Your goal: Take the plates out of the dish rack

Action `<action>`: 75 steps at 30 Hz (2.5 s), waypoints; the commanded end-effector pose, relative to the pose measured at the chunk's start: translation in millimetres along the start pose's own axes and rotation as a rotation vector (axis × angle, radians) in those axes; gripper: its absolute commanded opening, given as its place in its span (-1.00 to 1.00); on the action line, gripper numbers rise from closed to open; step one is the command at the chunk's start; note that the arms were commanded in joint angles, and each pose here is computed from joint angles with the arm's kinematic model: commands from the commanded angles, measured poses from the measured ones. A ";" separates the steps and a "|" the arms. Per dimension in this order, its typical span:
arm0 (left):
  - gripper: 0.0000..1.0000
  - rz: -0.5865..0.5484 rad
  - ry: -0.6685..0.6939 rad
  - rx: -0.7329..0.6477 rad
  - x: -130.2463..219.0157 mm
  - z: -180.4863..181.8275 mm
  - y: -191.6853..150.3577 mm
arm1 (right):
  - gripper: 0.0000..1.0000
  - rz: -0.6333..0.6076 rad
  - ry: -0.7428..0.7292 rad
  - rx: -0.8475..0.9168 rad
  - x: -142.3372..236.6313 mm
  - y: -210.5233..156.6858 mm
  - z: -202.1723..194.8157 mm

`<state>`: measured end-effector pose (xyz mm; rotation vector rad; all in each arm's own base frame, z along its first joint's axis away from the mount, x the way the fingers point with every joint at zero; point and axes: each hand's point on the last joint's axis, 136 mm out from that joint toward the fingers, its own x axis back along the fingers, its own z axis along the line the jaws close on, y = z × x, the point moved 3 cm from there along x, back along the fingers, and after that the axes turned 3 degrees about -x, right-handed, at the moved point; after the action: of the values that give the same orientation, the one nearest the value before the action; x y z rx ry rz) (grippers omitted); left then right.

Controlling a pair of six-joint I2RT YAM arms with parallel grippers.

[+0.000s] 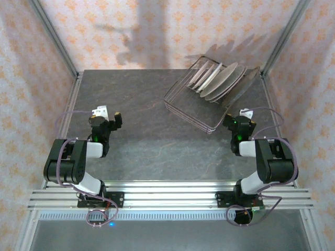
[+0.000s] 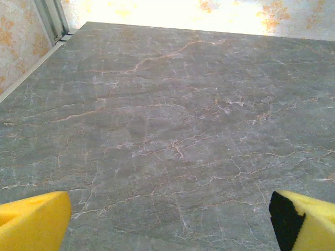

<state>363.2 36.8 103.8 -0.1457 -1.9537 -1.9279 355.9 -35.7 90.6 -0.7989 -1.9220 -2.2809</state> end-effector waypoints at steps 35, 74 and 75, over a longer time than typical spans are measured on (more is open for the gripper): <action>0.99 -0.131 0.202 0.044 38.3 24.8 28.7 | 0.98 -0.260 -0.298 -0.167 68.8 81.4 -44.5; 0.98 0.212 -0.682 0.307 175.2 -192.5 259.6 | 0.70 0.523 -0.284 -0.279 118.0 255.2 11.4; 0.98 0.209 -0.707 0.283 181.9 -197.0 260.0 | 0.66 0.528 -0.283 -0.268 111.3 254.6 13.0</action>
<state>345.2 -160.6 381.3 -0.8637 -2.4564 -1.4392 355.7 -49.2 370.8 -1.5133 -1.2297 -2.2676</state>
